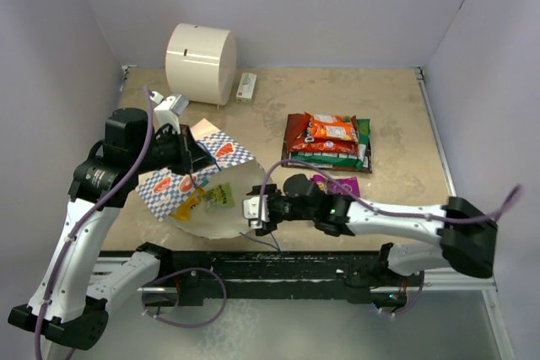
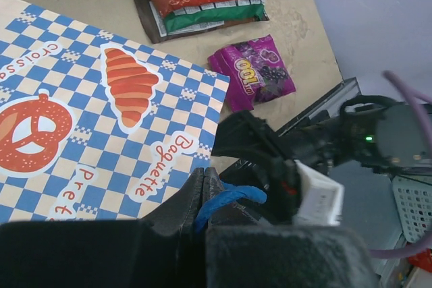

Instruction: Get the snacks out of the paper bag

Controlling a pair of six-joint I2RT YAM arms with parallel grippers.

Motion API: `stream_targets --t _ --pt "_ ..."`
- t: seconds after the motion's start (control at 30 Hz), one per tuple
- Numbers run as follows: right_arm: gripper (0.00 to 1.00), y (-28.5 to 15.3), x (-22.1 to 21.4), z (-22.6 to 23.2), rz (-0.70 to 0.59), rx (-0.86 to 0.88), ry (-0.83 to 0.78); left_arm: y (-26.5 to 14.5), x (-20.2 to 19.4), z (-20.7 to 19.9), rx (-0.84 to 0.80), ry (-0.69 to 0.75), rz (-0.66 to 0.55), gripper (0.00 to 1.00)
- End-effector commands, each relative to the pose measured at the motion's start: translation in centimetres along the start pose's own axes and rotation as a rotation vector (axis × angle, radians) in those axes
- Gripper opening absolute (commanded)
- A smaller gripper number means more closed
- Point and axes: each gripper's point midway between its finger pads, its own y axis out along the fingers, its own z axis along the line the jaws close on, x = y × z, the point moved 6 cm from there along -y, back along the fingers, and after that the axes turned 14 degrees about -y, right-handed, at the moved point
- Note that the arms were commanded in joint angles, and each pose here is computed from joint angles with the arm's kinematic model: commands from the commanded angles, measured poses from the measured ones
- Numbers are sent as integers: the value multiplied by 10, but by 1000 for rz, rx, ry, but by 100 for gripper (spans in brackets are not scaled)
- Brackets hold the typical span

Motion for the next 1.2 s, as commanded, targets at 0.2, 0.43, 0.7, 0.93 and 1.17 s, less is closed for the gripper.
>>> stream_targets --t 0.2,0.43,0.7,0.93,1.17 --pt "69 91 -13 -33 -74 -182 -251 -1 -5 -10 -86 -30 30 0" --pt "71 129 -26 -29 -106 -189 -257 -4 -10 -9 -66 -59 46 0" --pt "69 170 -41 -35 -65 -228 -230 -6 -11 -11 -71 -75 42 0" --pt "25 165 -37 -44 -33 -263 -213 -7 -12 -6 -32 -88 38 0" --pt "4 110 -2 -43 -104 -192 -146 -3 -4 -4 -7 -79 10 0"
